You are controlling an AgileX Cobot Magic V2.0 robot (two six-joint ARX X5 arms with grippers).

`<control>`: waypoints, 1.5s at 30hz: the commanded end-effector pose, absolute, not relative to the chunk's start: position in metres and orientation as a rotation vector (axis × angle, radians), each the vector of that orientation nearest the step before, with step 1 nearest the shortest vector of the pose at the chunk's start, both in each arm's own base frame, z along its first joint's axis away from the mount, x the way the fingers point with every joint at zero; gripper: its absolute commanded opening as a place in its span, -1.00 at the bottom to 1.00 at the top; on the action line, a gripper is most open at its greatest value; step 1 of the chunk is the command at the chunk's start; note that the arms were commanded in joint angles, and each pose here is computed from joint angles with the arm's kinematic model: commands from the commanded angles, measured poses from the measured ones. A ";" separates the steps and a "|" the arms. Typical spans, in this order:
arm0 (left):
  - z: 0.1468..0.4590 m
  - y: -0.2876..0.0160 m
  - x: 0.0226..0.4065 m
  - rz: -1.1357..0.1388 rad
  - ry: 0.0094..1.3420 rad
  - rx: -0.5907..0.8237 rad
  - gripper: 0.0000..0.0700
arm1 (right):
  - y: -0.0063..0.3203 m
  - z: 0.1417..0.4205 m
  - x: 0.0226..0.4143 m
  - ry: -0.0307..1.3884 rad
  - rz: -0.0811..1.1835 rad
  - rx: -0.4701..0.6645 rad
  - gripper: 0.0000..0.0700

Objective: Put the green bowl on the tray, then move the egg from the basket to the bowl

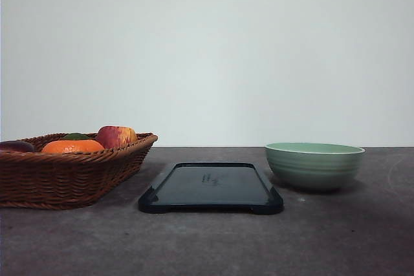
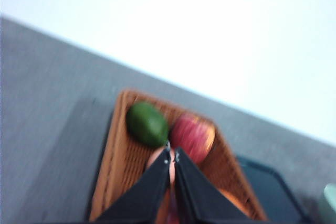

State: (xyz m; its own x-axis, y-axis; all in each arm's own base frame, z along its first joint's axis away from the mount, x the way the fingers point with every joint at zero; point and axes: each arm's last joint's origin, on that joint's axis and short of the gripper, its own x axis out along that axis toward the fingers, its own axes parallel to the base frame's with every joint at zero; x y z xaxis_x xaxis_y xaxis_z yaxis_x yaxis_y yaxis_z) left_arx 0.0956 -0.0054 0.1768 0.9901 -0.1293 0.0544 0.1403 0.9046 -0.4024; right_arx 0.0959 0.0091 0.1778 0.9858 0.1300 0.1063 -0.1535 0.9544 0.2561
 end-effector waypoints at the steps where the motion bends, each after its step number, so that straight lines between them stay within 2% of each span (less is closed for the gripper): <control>1: 0.178 -0.005 0.096 -0.153 -0.072 -0.425 -1.00 | 0.009 0.183 0.095 -0.120 0.156 0.311 -0.98; 5: 0.190 -0.005 0.094 -0.168 -0.159 -0.385 -1.00 | 0.009 0.197 0.091 -0.142 0.159 0.307 -0.98; 12: 0.217 -0.005 0.088 -0.160 -0.135 -0.359 -1.00 | 0.010 0.224 0.089 -0.091 0.197 0.296 -0.98; 20: 0.256 -0.005 0.087 -0.132 0.020 -0.343 -1.00 | 0.012 0.250 0.096 0.025 0.221 0.239 -0.98; 29: 0.288 -0.007 0.110 -0.126 0.217 -0.305 -1.00 | 0.016 0.259 0.122 0.225 0.273 0.218 -0.98; 45: 0.297 -0.019 0.181 -0.246 0.545 -0.315 -1.00 | 0.024 0.270 0.188 0.555 0.329 0.227 -0.98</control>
State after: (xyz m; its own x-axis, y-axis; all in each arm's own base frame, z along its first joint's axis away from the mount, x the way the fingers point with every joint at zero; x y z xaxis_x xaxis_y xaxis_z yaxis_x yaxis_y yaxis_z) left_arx 0.1772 -0.0181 0.2918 0.8256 -0.3027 -0.4762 0.1250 0.9211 -0.3688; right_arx 0.1842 0.0233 0.2653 0.8002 0.3564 -0.4823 -0.2215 0.9230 0.3146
